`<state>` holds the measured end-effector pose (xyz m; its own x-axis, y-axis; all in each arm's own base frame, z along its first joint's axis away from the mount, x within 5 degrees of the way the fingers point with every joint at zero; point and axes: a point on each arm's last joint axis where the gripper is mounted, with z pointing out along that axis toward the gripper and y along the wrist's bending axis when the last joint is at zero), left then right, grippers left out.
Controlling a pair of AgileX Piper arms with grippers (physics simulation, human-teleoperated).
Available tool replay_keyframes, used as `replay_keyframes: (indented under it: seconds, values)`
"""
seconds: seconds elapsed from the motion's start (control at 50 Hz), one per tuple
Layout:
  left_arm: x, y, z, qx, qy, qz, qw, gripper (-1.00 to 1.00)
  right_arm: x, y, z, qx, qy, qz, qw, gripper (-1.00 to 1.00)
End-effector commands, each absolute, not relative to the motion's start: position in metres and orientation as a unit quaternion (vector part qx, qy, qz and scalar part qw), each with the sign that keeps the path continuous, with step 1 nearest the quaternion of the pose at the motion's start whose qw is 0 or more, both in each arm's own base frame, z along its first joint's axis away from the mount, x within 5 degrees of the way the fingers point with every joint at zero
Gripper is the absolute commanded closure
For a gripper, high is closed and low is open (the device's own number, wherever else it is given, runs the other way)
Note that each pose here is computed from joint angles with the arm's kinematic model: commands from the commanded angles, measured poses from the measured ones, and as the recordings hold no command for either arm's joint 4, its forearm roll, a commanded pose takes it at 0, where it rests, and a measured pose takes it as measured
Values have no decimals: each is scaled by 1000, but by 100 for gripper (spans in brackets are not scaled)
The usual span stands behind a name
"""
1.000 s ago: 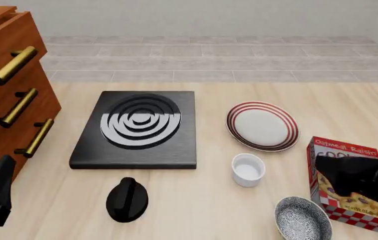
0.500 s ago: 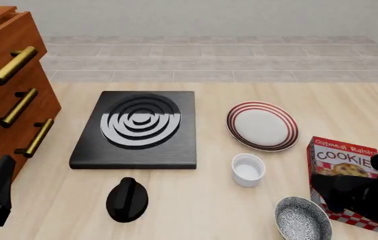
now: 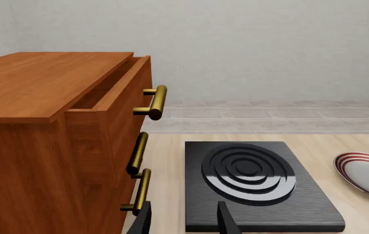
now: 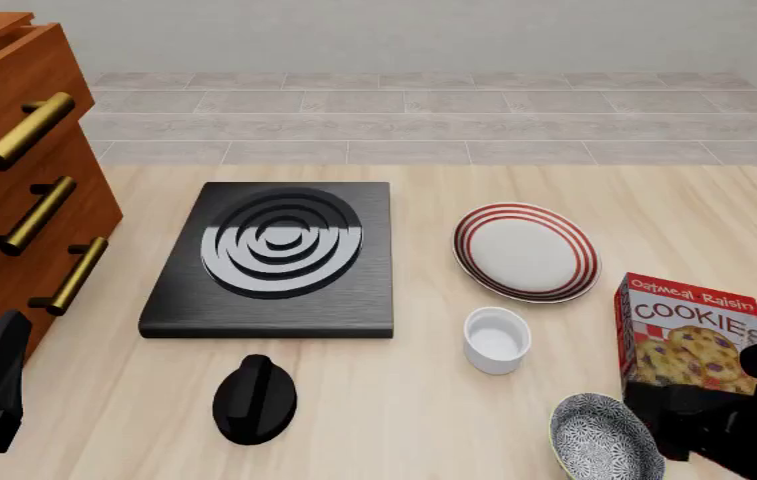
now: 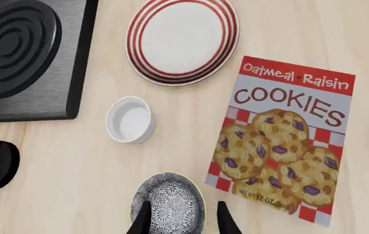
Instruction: Pick the akita bowl next to the ramekin and place it on the plate.
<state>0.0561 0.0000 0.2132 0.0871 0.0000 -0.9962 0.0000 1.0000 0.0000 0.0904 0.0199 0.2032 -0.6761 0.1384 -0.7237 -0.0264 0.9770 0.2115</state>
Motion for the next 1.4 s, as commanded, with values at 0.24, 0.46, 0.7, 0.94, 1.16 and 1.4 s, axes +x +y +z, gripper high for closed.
replay_keyframes:
  seconds: [0.24,0.46,0.7,0.94,1.16,1.4]
  values:
    - [56,0,213,0,676,0,737,-100,81,18,184,53,916,110,381,-100]
    - [56,0,213,0,676,0,737,-100,81,19,173,48,922,105,369,-100]
    - [56,0,213,0,676,0,737,-100,79,19,160,49,927,107,356,-100]
    - [56,0,213,0,676,0,737,-100,79,22,143,50,933,114,337,-100]
    - [56,0,213,0,676,0,737,-100,81,25,139,52,937,118,324,-100]
    - [56,0,213,0,676,0,737,-100,82,26,138,52,939,119,318,-100]
